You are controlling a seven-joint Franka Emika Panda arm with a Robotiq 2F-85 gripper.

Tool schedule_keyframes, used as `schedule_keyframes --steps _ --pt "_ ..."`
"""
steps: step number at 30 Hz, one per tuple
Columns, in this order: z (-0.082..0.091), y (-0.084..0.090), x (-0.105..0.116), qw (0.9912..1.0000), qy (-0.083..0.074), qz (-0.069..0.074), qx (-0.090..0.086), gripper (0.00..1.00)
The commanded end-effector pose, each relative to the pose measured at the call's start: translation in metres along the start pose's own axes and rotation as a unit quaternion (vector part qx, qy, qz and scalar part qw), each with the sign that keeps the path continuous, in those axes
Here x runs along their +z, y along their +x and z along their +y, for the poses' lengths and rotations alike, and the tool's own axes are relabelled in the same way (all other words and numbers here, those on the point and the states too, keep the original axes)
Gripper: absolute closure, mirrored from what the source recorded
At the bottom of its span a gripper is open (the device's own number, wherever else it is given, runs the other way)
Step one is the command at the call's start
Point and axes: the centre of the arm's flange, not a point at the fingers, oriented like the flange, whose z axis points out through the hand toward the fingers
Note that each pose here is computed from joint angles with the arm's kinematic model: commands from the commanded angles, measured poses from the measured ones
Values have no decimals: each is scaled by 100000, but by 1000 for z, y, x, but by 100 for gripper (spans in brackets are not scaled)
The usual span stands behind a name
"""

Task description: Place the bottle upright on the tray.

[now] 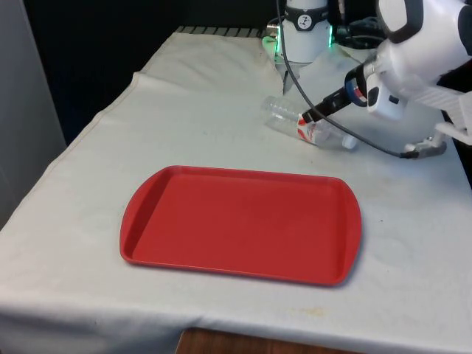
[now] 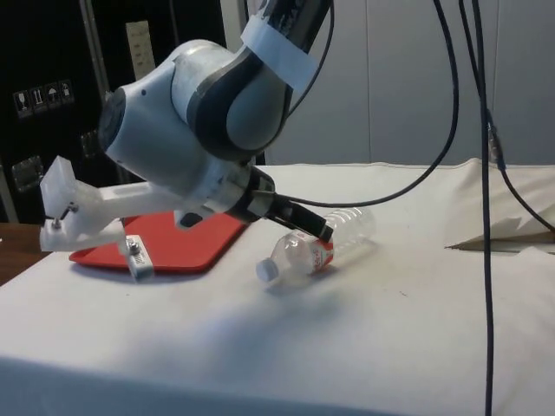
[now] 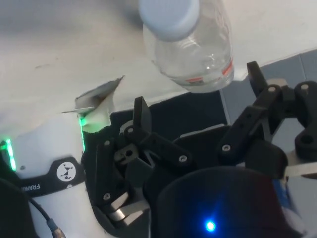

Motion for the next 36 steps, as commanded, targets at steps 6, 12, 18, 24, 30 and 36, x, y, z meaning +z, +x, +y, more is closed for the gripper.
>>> schedule_keyframes --steps 6,12,18,24,30,36 --pt "1 5 4 99982 -475 -1746 -526 0" --pt "1 8 8 99974 -645 -2034 -781 0" --pt "2 12 5 99970 -888 -2101 -907 0" --pt "2 16 6 99967 -963 -2218 -861 0" --pt "3 23 10 99956 -1279 -2558 -760 0" --pt "3 27 14 99945 -1486 -2896 -637 0"
